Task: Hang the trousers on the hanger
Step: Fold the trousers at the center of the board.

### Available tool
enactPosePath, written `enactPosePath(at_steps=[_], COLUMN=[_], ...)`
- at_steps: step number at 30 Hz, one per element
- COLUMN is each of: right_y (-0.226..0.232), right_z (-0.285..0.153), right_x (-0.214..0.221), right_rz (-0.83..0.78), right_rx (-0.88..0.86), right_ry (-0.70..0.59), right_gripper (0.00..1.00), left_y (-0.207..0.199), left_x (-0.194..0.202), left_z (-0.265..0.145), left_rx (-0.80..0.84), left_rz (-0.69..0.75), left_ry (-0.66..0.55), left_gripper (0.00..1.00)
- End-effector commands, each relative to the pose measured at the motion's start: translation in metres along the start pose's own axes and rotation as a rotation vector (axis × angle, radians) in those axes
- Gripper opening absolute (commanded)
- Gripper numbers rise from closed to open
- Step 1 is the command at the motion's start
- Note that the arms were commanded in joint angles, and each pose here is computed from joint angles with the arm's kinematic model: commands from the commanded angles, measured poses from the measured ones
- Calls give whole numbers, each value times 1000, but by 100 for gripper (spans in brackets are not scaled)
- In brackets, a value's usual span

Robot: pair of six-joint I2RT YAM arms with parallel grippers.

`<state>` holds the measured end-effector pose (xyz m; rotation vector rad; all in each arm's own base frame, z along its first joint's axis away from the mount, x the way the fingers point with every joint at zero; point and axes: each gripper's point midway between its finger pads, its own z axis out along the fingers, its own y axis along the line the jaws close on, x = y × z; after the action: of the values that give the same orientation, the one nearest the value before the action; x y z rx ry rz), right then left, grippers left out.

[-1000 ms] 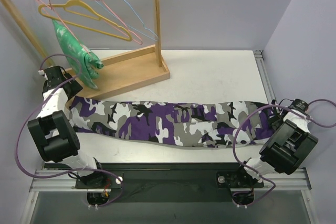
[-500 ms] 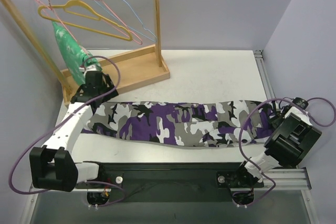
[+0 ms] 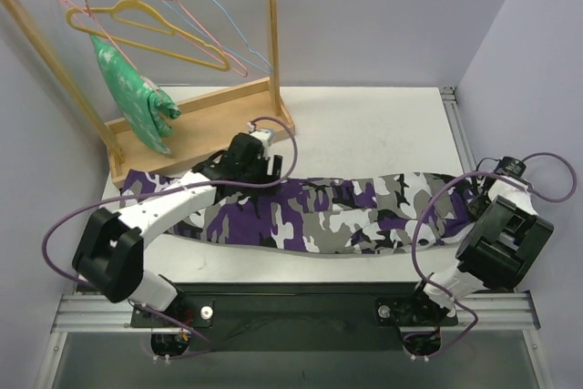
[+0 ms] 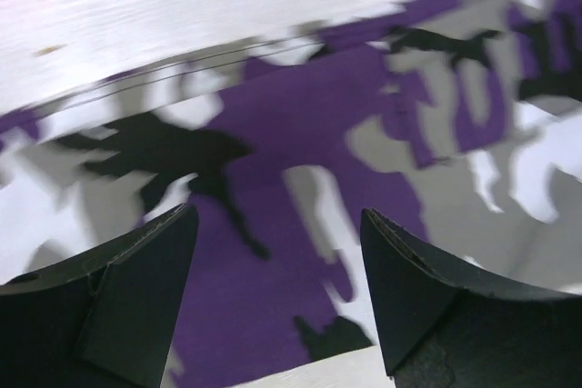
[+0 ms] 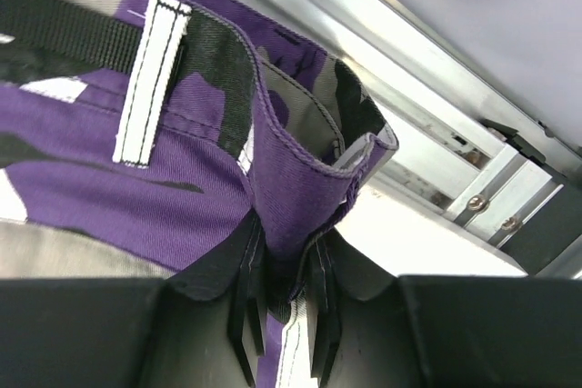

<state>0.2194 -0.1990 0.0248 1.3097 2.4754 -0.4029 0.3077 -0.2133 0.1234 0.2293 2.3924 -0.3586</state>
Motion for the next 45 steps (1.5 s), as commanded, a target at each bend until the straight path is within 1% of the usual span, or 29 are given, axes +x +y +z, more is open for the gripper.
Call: enactPosePath(at_steps=[1, 3, 4, 5, 6, 7, 8, 9, 10, 11, 13, 17, 21, 23, 24, 26, 27, 29, 30, 31, 34, 35, 36, 37, 39, 41, 42, 44, 45], right_y=[14, 22, 26, 31, 35, 38, 43, 46, 50, 53, 69, 89, 105, 118, 122, 133, 139, 150, 156, 159, 175, 179, 182, 186, 191, 192, 193, 191, 191], right_z=[-35, -45, -51, -57, -62, -68, -72, -76, -82, -85, -98, -122, -146, -158, -163, -177, -186, -201, -211, -217, -242, -250, -259, -266, -277, -279, -283, -279, -282], right_x=[-13, -16, -18, -19, -20, -22, -22, -24, -25, -27, -30, -37, -41, -41, -40, -41, -40, -38, -35, -34, -26, -22, -20, -14, -2, 12, 19, 36, 45], right_rz=[3, 11, 15, 17, 15, 16, 18, 23, 28, 35, 38, 16, 7, -24, -34, -52, -66, -101, -119, -133, -186, -201, -217, -238, -296, -341, -372, -406, -432], right_rx=[-39, -78, -96, -115, -132, -147, -161, -175, -202, -210, -284, -366, -451, -509, -530, -590, -634, -690, -730, -751, -849, -882, -912, -950, -993, -1004, -1017, -1018, -1029], right_ry=[-33, -40, -56, -64, -70, -83, -88, -93, -100, -108, -116, -155, -189, -210, -218, -240, -242, -263, -268, -275, -296, -304, -310, -300, -298, -279, -277, -242, -237], right_gripper=[0, 0, 0, 0, 0, 0, 0, 0, 0, 0, 0, 0, 0, 0, 0, 0, 0, 0, 0, 0, 0, 0, 0, 0, 0, 0, 0, 0, 0], left_y=[-92, -117, -123, -137, -148, -154, -168, -174, -187, -197, -209, -226, -247, -254, -254, -258, -259, -268, -269, -279, -290, -295, -295, -295, -300, -294, -293, -280, -275], left_x=[-38, -31, -22, -20, -19, -5, -5, 8, 18, 17, 31, 38, 53, 63, 76, 79, 90, 85, 92, 82, 87, 78, 81, 74, 54, 32, 12, -15, -31], left_z=[13, 17, 30, 28, 32, 45, 43, 55, 56, 57, 66, 73, 83, 88, 99, 108, 117, 123, 133, 134, 155, 160, 166, 168, 162, 157, 147, 139, 124], left_rx=[368, 471, 492, 565, 599, 624, 682, 693, 714, 735, 747, 793, 833, 850, 843, 843, 829, 831, 820, 834, 819, 822, 821, 831, 851, 829, 826, 807, 803], left_rz=[125, 156, 156, 156, 139, 129, 128, 111, 124, 131, 108, 22, 1, -42, -58, -80, -84, -91, -103, -107, -150, -204, -239, -268, -294, -328, -344, -415, -437], left_ry=[-50, -14, 29, 53, 67, 122, 138, 183, 210, 212, 258, 295, 331, 375, 406, 427, 452, 453, 471, 450, 460, 442, 449, 438, 409, 386, 347, 314, 287], left_gripper=[82, 82, 82, 82, 82, 82, 82, 82, 82, 82, 82, 81, 81, 81, 81, 81, 81, 81, 81, 81, 81, 81, 81, 81, 81, 81, 81, 81, 81])
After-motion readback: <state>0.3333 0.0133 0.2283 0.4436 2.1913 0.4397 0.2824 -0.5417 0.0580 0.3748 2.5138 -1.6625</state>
